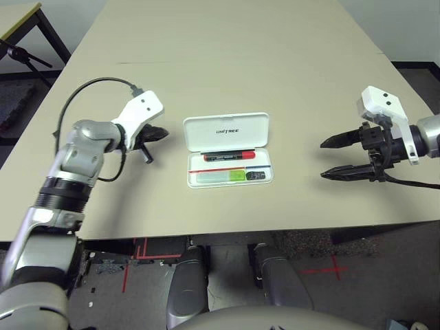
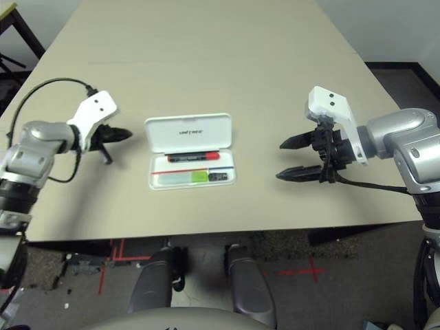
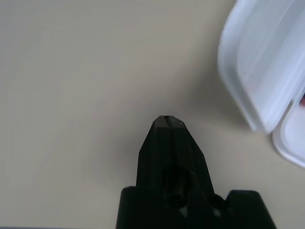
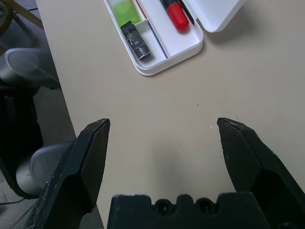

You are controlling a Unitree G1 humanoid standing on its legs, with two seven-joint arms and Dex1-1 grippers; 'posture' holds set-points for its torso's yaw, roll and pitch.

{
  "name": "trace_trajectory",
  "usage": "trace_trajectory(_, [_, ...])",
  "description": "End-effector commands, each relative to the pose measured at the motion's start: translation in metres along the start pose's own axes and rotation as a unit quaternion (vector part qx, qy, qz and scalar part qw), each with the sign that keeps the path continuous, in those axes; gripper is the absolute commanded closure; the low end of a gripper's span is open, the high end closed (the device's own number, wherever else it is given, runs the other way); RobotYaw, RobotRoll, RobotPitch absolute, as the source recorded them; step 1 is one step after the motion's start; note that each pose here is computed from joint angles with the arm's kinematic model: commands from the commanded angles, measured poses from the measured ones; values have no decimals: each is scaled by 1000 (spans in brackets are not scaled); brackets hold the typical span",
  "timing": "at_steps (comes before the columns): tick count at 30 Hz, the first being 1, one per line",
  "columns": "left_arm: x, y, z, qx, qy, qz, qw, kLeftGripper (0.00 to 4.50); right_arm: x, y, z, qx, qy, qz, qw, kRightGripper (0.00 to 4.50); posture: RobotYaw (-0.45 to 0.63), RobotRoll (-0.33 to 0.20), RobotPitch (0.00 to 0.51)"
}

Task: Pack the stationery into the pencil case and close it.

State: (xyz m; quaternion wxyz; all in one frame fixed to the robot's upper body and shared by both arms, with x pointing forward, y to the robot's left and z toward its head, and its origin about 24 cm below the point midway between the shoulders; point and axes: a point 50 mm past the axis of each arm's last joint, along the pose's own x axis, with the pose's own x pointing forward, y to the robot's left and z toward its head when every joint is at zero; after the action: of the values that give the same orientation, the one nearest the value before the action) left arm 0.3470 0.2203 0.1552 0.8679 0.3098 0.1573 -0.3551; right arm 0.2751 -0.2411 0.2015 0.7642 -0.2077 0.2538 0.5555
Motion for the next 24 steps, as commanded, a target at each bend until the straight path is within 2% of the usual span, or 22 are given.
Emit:
trace_trajectory(1, [4,-4,6,-2,-24,-17,1000,4483,2,1,0,-5,-1,1,1000,0,-99,0,138])
trace_trajectory(11, [-1,-43,34,51,-104,-161,980,4483,2,2,-3,-3,1,-5,1000,0,-115,0,137])
trace_trajectory(16, [2,-65,42,74,-105,-206,970,4483,3,1,-4,-2,2,-7,1000,0,-114,0,138])
trace_trajectory(24, [9,-85,47,91,-103,-231,963,4483,5,1,-6,-3,6,-7,1000,0,-112,0,139])
